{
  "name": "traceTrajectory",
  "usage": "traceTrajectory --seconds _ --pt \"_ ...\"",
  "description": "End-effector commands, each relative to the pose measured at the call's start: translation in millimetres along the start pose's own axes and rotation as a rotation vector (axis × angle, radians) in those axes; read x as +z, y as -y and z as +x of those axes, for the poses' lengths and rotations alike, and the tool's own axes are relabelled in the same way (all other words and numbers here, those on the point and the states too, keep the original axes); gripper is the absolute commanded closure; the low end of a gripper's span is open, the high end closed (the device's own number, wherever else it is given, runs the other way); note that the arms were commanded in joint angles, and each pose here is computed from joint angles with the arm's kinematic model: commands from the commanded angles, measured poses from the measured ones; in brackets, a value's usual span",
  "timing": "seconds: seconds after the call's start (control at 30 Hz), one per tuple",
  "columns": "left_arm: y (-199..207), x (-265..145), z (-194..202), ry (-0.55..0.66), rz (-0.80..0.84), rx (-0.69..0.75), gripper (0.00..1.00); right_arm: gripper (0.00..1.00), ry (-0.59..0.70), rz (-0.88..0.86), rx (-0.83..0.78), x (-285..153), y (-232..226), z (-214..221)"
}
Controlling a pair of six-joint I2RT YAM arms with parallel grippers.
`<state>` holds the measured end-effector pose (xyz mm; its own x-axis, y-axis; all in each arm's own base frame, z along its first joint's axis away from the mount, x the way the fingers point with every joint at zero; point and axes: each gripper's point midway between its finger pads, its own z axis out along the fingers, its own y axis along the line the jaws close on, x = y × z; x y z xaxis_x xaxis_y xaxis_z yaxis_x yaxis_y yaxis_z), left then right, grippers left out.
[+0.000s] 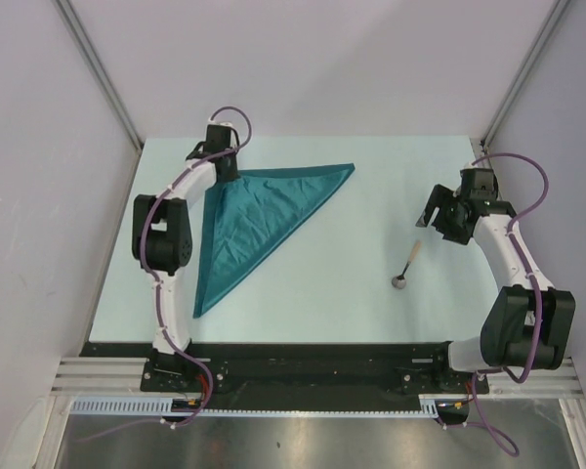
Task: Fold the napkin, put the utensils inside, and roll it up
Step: Fold the napkin
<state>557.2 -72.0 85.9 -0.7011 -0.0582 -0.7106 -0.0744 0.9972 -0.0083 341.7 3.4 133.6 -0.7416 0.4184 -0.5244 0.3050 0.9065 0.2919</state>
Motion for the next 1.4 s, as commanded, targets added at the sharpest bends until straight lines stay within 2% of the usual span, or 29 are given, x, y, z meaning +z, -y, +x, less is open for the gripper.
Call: traceTrajectory --seconds 0.0,0.67,1.37 --pt "-19 6 -11 -0.002 -0.043 0.014 1.00 0.19 0.046 -0.002 -0.015 -6 -3 -19" --pt "-41 34 -18 -0.002 -0.050 -0.046 1.00 0.18 0.052 0.009 -0.019 -16 -2 -17" --pt "-58 45 -21 0.004 -0.070 -0.103 1.00 0.18 0.039 0.031 -0.023 -15 3 -13"
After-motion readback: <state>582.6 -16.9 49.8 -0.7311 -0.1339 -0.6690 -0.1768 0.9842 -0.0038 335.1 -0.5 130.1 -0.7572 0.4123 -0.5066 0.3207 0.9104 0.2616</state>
